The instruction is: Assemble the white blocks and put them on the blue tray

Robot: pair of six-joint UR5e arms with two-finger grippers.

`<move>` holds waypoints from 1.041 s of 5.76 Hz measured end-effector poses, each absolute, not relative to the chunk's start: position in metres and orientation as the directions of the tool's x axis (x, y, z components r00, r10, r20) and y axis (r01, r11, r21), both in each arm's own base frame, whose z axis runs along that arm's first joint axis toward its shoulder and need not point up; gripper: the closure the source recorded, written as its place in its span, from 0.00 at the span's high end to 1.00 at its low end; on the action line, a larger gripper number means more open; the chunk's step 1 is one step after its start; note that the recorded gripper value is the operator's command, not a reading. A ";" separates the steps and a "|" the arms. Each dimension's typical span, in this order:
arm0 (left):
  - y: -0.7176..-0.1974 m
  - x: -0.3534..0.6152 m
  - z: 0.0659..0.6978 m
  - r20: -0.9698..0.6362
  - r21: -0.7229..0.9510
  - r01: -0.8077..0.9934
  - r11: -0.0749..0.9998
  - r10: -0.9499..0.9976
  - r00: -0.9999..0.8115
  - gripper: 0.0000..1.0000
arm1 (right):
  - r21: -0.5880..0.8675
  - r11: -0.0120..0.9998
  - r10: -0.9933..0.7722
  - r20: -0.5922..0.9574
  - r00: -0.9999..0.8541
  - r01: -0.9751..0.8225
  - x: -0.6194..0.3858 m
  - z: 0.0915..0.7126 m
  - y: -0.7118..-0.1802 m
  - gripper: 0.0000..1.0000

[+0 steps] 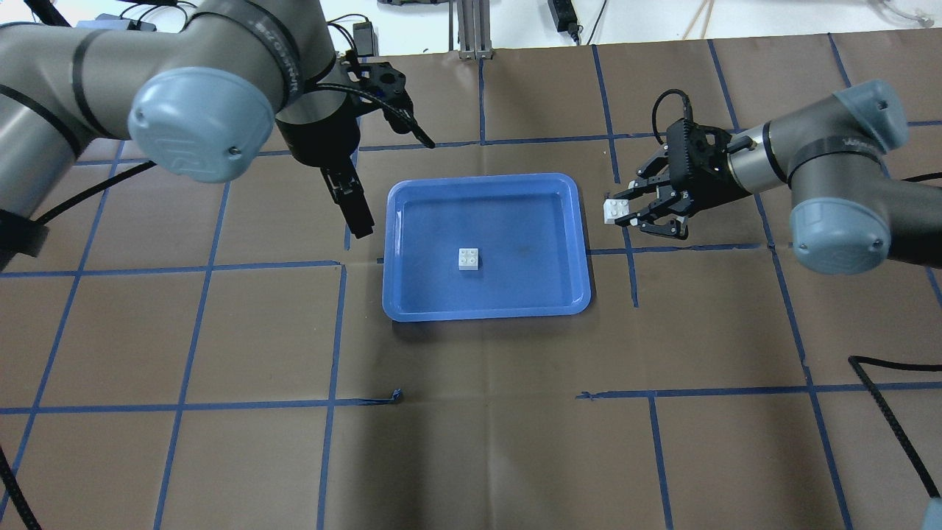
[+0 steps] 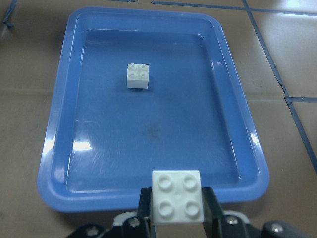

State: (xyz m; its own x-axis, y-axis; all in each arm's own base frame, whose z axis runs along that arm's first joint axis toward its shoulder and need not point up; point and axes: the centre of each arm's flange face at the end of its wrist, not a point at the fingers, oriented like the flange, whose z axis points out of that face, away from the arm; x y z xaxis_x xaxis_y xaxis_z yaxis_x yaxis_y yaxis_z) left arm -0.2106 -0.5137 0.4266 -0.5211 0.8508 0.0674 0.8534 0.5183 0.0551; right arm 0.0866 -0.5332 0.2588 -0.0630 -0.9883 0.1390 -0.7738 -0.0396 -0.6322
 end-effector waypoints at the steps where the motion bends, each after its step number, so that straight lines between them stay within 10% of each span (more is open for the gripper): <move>1: -0.503 -0.202 0.446 0.031 0.046 0.745 0.666 0.744 -0.667 0.99 | -0.636 -0.032 -0.987 0.143 -0.077 -0.771 0.132 0.255 -0.533 0.21; 3: -0.503 -0.190 0.471 -0.031 -0.064 0.420 0.905 0.419 -0.907 0.99 | -0.651 -0.004 -0.982 0.144 -0.118 -0.759 0.201 0.225 -0.534 0.22; 6: -0.510 -0.181 0.491 -0.018 -0.170 0.171 0.971 0.170 -0.985 0.99 | -0.648 0.010 -0.989 0.108 -0.105 -0.761 0.222 0.177 -0.534 0.23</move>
